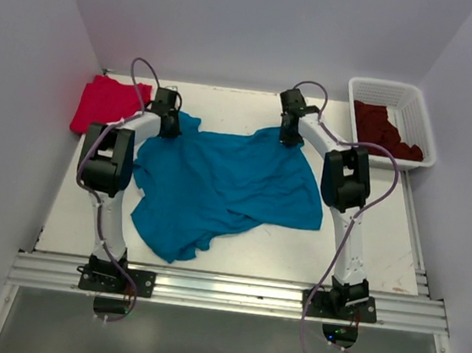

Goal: Fold and stack the t-shirts
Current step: Flatten the tshirt out

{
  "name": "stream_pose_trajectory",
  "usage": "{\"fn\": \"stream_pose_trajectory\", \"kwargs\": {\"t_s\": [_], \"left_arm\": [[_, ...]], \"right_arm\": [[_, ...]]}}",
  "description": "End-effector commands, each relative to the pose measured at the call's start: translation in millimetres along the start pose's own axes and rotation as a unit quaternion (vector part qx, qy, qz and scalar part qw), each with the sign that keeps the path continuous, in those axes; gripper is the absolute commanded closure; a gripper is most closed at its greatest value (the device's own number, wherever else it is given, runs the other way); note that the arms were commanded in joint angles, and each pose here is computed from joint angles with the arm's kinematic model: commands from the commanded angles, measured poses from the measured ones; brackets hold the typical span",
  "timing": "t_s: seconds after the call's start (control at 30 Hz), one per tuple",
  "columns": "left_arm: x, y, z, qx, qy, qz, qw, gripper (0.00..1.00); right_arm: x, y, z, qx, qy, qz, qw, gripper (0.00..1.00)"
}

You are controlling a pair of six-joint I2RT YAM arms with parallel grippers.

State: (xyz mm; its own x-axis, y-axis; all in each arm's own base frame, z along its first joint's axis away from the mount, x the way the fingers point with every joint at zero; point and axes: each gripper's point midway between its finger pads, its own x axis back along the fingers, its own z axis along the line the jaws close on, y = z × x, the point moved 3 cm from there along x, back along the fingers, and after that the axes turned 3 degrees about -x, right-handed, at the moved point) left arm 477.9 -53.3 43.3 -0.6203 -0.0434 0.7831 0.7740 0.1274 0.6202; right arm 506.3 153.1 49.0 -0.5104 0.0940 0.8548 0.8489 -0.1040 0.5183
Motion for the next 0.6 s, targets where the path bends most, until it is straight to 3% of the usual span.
{"fn": "stream_pose_trajectory", "kwargs": {"t_s": [0.0, 0.37, 0.57], "left_arm": [[-24.9, 10.4, 1.4, 0.014, -0.005, -0.005, 1.0, 1.0], [-87.6, 54.6, -21.5, 0.028, -0.045, -0.004, 0.999, 1.0], [-109.5, 77.2, -44.7, 0.052, -0.123, -0.018, 0.991, 1.0]], "right_arm": [[-18.3, -3.1, -12.6, -0.015, -0.02, 0.015, 1.0, 1.0], [-58.0, 4.6, -45.9, -0.05, -0.052, 0.034, 0.997, 1.0], [-67.0, 22.2, -56.0, -0.092, -0.04, 0.03, 0.995, 1.0]]}}
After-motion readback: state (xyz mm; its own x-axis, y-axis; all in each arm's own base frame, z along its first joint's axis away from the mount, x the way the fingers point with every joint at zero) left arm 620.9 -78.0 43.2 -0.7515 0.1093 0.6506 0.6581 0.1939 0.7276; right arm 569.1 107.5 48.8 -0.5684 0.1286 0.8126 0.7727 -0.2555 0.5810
